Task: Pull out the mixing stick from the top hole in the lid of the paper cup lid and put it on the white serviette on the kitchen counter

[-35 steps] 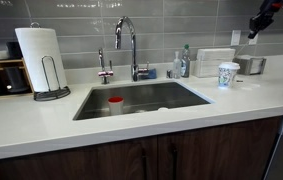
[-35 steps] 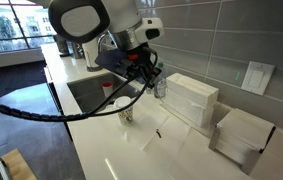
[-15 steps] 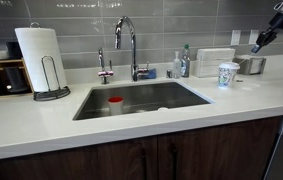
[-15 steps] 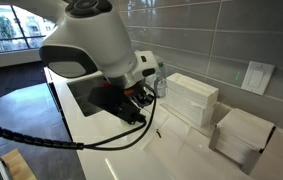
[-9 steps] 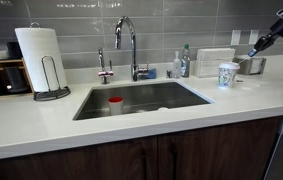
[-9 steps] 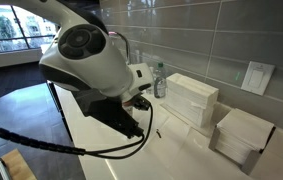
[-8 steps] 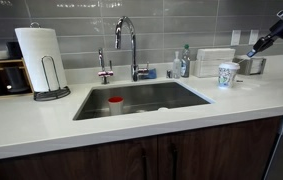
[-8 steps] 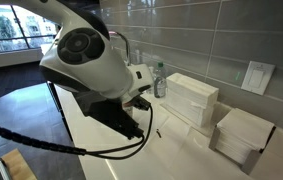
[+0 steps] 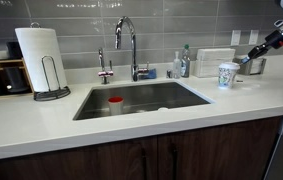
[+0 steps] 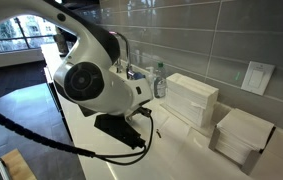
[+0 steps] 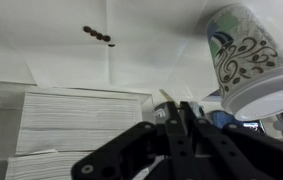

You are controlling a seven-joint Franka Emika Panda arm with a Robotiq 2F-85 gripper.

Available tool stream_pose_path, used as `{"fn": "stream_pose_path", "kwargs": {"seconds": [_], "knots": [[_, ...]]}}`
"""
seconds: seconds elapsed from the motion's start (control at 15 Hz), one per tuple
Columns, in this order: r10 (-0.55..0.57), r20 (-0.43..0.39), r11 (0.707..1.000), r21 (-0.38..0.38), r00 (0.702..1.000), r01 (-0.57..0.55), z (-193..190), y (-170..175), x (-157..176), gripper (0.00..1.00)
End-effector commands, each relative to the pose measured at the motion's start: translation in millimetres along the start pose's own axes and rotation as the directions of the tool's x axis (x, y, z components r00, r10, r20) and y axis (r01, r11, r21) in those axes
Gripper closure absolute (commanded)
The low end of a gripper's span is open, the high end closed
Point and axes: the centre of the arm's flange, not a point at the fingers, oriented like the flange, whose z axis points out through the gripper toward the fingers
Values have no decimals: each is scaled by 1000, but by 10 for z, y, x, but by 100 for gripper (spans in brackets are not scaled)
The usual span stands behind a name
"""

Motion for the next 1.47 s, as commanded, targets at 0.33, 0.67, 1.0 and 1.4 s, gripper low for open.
{"fn": "stream_pose_path", "kwargs": {"seconds": [0.33, 0.67, 1.0, 1.4], "knots": [[-53, 35, 998, -28, 998, 54, 375, 168, -264, 98], [-60, 73, 997, -37, 996, 62, 446, 247, -340, 98], [-64, 109, 997, -32, 992, 68, 448, 267, -361, 61], [-95, 176, 995, -27, 980, 101, 235, 243, -154, 16]]}}
